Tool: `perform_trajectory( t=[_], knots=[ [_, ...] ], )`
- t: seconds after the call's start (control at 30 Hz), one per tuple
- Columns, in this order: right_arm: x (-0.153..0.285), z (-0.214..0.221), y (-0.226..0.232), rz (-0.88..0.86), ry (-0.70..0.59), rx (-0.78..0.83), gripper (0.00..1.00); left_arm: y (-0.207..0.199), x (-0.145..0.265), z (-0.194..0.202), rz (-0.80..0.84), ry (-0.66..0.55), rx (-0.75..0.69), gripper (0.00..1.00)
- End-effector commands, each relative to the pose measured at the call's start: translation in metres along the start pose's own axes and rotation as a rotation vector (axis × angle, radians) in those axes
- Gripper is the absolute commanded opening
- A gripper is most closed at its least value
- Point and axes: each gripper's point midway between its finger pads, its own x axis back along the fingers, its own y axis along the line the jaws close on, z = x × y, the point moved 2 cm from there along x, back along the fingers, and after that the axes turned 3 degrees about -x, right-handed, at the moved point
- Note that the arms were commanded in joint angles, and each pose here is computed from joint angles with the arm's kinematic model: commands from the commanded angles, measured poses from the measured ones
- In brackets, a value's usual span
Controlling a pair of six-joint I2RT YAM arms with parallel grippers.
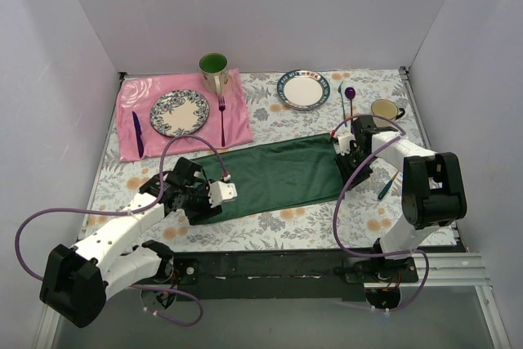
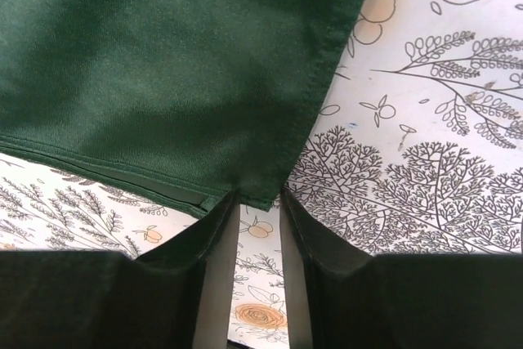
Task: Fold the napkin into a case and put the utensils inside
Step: Smooth out the rectangle-folded napkin at the center of the board.
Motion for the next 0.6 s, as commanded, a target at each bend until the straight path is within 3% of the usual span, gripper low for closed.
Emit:
perform_trajectory(
  t=[0.0,0.07,0.1,0.17,0.57],
  knots=[
    [-0.004,0.004,-0.001,0.013,-0.004,-0.027,0.25,-0.001,-0.004,-0.005,0.009,-0.026,-0.038,0.48],
    [-0.004,0.006,0.000,0.009,-0.004,-0.027,0.17,-0.006,-0.006,-0.003,0.031,-0.025,-0.046,0.47],
    [-0.003,0.006,0.000,0.008,-0.006,-0.028,0.07,-0.007,-0.006,-0.004,0.034,-0.024,-0.054,0.45],
    [-0.001,0.005,0.003,-0.004,-0.017,-0.025,0.01,-0.011,-0.009,-0.002,0.052,-0.009,-0.078,0.42],
    [0.012,-0.002,0.007,-0.007,-0.068,-0.007,0.01,-0.019,-0.018,0.013,0.072,0.059,-0.162,0.39]
  ],
)
